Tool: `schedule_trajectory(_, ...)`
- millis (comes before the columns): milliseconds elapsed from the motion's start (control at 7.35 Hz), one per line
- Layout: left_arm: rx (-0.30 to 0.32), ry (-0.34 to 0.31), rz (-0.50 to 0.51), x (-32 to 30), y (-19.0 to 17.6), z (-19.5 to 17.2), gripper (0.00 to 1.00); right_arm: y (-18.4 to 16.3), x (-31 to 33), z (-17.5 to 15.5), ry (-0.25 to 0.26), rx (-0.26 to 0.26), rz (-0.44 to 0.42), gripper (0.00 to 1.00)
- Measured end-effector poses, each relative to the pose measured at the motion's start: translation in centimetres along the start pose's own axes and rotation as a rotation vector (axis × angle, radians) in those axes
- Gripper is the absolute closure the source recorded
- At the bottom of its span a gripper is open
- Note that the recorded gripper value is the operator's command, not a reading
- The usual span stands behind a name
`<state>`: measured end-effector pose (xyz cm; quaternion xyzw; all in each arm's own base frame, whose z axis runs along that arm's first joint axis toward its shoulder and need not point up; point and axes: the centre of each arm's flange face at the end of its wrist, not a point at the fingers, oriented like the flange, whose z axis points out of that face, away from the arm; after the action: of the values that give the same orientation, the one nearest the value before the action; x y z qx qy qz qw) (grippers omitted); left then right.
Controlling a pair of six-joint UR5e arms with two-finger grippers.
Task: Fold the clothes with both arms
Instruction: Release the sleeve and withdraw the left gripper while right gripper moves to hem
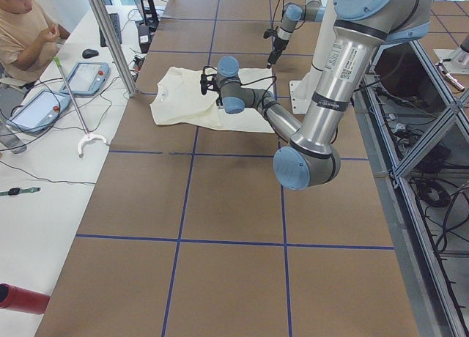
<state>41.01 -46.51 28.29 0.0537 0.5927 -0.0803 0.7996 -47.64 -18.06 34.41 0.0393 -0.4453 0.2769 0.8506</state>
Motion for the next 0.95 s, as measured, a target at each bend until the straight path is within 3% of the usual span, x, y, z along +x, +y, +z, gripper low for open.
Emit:
schedule_trajectory(544,0.002,-0.006,-0.004,-0.5,0.2,0.0,0.35,-0.3,0.9,2.4,0.041,0.046,-0.009,0.21)
schedule_trajectory(817,0.001,-0.008,-0.004,-0.6,0.2,0.1,0.34,-0.4,1.1,2.9,0.051,0.052,-0.011,0.58)
schedule_trajectory(953,0.0,-0.007,-0.005,-0.5,0.3,0.1,0.34,-0.4,1.1,3.1,0.054,0.053,-0.012,0.89)
